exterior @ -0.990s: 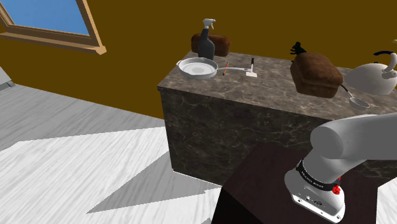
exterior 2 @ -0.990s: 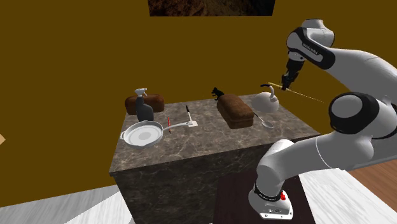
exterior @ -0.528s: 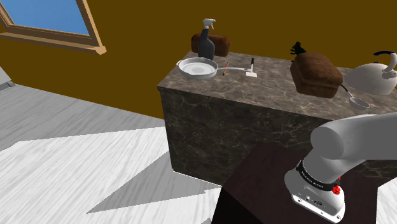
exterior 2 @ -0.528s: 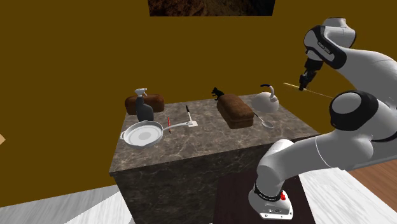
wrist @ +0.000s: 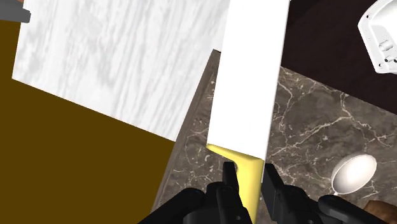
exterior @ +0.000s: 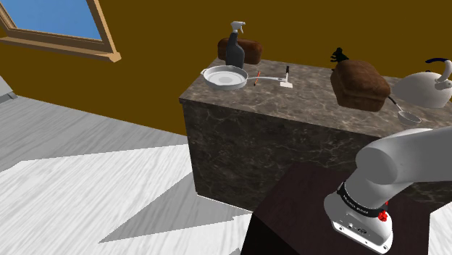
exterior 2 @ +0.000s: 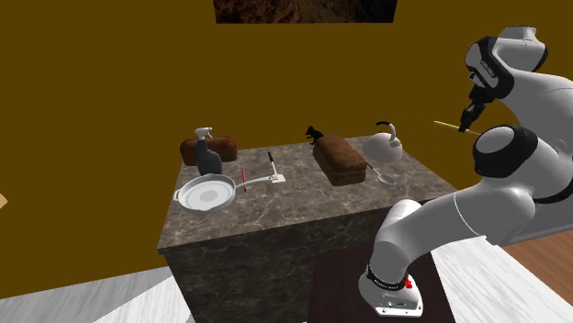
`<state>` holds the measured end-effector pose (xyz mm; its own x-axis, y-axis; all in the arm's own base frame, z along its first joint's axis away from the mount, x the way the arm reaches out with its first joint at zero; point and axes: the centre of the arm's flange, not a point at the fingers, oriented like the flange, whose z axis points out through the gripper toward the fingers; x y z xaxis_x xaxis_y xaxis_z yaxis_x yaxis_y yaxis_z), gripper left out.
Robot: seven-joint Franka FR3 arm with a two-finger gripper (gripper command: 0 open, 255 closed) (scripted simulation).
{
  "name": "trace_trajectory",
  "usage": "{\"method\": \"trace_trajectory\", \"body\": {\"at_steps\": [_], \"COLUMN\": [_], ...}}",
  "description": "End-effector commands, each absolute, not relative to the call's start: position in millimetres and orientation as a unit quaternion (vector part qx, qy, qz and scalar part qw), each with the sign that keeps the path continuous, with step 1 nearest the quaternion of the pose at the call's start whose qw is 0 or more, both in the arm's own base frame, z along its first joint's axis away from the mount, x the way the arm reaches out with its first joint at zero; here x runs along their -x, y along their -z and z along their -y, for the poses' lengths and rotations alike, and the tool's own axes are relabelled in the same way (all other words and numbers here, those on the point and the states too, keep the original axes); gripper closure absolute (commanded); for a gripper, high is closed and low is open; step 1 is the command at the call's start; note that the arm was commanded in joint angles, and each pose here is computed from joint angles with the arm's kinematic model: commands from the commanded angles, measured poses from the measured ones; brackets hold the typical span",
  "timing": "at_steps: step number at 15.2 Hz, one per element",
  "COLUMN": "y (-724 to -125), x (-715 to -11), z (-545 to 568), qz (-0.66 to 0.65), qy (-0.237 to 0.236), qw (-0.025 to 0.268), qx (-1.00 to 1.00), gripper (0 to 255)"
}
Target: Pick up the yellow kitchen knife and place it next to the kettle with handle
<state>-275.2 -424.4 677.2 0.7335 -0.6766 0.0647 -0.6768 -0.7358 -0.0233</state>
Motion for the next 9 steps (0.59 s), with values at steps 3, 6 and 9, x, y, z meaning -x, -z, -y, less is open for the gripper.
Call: {"method": "trace_trajectory", "body": {"at_steps": [3, 6, 9], "y": [-661, -645, -630], "x": [291, 291, 291], "z": [427, 427, 427], "qz": [0.363, 0.363, 0.363], "qy": [-0.034, -0.034, -0.034], "qw": [0.001, 0.001, 0.001], "qx": [-0.931, -0.931, -0.931], "gripper": [255, 255, 255]}}
